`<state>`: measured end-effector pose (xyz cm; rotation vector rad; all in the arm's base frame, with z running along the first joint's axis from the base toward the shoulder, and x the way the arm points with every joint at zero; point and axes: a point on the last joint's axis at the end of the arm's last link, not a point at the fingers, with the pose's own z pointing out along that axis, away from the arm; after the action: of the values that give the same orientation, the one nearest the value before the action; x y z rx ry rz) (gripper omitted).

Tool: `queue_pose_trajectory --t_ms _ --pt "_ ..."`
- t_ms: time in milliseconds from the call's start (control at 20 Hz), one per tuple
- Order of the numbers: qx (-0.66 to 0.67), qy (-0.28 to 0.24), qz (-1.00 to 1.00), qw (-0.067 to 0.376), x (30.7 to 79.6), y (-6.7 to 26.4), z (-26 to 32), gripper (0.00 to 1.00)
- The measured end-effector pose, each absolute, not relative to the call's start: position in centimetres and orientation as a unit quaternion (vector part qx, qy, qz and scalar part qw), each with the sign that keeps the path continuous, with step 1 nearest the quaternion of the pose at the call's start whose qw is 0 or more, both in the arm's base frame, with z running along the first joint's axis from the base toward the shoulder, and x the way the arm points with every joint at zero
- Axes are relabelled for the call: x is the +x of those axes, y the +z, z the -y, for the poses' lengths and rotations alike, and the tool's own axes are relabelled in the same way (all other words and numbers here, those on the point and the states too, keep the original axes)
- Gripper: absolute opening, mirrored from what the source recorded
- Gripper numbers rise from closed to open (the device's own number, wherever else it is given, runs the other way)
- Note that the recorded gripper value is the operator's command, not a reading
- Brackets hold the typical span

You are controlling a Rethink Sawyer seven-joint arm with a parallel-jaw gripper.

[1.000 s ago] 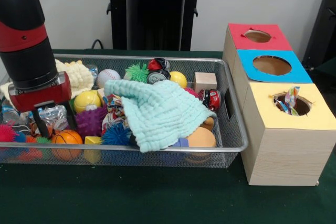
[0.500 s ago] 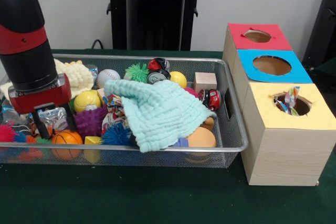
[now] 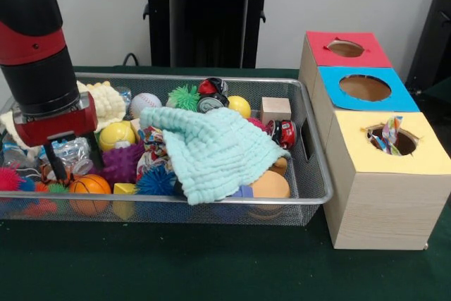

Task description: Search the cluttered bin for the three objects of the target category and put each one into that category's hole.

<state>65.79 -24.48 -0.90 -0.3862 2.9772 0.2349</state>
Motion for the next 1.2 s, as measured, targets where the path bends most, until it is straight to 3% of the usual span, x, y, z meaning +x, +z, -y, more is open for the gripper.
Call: queue_pose_trajectory --t_ms 650,1200 --pt "-0.120 0.083 -0.988 0.059 64.2 -1.1 25.6 1.00" --pt "-0.115 0.109 -0.986 0.050 63.5 -3.9 24.0 1.00"
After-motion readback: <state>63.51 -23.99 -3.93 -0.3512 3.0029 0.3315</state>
